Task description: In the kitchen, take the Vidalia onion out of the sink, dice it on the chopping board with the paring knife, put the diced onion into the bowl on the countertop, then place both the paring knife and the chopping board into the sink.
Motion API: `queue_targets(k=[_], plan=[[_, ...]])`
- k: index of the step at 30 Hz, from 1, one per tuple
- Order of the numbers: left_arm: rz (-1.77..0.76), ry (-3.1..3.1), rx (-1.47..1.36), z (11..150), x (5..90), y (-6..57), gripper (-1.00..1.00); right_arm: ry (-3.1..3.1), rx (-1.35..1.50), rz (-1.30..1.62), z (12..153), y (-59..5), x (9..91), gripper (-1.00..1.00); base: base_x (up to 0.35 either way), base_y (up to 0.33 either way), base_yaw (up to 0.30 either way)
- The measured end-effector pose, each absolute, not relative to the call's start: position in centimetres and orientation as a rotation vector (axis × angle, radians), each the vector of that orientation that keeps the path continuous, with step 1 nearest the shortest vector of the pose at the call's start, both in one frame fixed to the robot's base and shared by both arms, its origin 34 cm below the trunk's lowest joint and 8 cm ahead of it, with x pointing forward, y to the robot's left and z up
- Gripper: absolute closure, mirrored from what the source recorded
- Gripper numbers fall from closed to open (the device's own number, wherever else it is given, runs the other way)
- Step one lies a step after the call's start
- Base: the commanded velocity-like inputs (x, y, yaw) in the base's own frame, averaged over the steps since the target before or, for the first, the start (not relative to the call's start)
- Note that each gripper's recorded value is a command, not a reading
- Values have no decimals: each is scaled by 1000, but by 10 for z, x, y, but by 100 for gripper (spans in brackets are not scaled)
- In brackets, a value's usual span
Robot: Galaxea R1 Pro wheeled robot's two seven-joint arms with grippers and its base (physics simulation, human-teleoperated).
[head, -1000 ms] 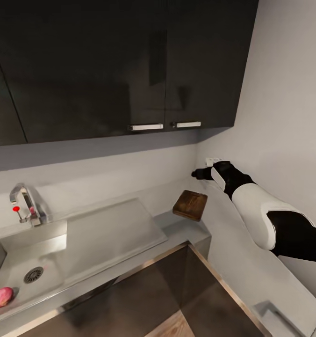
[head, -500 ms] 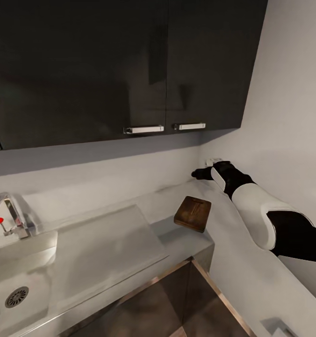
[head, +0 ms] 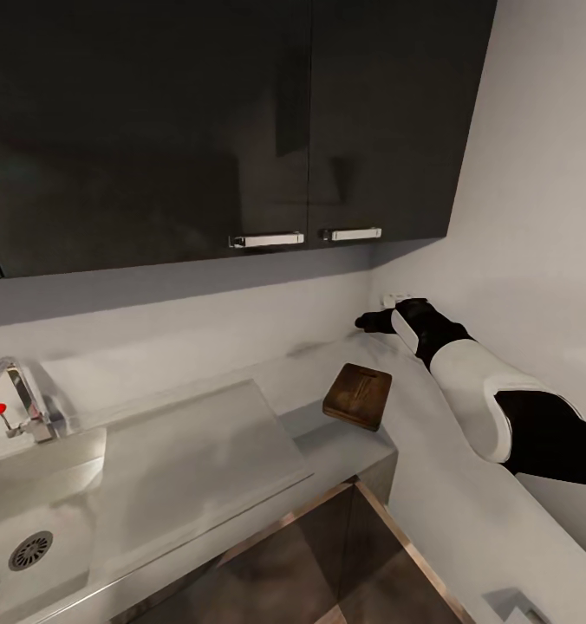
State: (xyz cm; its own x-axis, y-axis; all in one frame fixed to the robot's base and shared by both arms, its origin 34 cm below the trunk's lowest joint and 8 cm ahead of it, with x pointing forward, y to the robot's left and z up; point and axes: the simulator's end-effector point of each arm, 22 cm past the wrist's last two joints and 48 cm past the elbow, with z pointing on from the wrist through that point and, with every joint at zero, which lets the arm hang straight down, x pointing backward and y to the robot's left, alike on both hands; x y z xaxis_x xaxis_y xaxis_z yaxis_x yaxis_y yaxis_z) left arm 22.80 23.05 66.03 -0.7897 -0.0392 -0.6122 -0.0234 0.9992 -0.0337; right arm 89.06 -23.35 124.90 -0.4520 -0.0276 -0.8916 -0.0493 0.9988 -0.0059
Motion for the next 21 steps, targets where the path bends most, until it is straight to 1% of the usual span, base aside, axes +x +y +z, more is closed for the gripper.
queue_targets(k=[10,14,21], plan=[[-16,2309,-38,709,129,236,-100,2040,-65,7,1249,-235,891,-100,0,0,0],[-12,2382,-31,711,80,239,-100,2041,-65,6,1248,-235,891,-100,0,0,0],[11,2429,-21,711,52,252,-100,2041,-66,4,1248,-235,891,-100,0,0,0]])
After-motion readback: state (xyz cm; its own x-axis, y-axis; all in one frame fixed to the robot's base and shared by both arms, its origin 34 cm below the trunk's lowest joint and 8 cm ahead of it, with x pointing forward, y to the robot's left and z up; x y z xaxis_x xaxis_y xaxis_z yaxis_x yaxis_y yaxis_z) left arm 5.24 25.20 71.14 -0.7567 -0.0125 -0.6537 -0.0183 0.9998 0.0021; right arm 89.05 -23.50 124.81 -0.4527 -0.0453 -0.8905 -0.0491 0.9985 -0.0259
